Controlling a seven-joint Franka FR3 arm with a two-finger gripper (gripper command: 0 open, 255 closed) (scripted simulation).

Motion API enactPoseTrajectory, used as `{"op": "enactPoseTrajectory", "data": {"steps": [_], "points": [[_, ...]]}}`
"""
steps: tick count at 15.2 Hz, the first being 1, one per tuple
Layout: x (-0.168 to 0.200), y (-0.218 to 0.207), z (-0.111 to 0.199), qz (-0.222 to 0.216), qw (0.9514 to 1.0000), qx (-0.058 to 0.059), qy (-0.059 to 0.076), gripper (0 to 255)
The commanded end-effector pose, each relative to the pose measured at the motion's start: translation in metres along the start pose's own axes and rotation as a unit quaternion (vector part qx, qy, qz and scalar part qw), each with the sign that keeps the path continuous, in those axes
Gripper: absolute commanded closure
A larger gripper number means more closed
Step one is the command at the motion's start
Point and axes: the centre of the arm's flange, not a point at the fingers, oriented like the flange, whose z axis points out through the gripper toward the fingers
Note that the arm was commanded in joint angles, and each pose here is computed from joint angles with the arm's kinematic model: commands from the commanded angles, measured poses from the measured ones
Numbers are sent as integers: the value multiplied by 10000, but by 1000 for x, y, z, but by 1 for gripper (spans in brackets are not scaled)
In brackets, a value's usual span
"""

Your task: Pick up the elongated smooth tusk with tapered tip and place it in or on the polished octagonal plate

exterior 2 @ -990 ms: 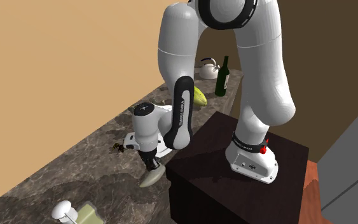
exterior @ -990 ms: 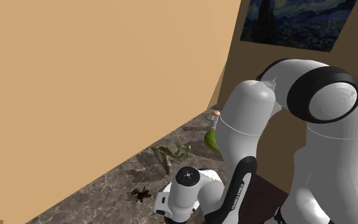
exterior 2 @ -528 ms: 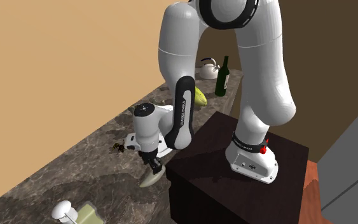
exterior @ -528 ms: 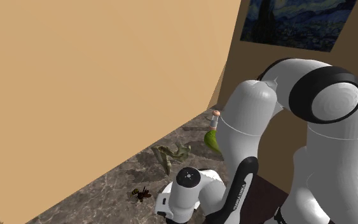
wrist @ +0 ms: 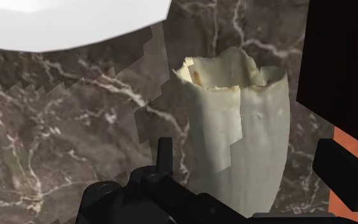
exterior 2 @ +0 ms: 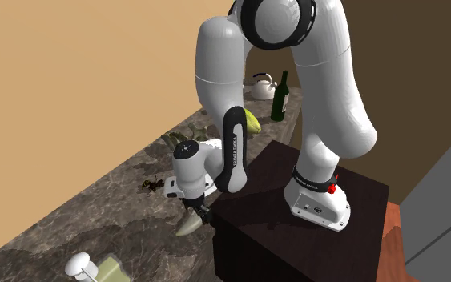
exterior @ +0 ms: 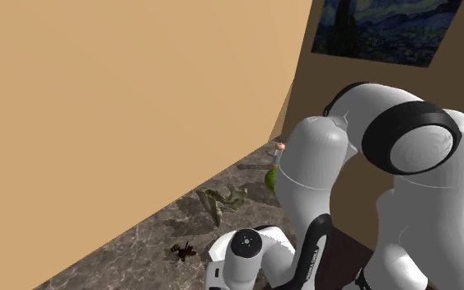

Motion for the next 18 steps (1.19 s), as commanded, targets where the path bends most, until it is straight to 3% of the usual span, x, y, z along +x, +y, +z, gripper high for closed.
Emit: {"op": "enactPoseTrajectory", "data": {"steps": [1, 9, 10, 18], "points": [[0, 0, 15, -3, 10000, -2, -1, 0], [0, 0, 15, -3, 10000, -2, -1, 0], [0, 0, 15, -3, 10000, -2, -1, 255], [0, 0, 15, -3, 10000, -2, -1, 255]]}}
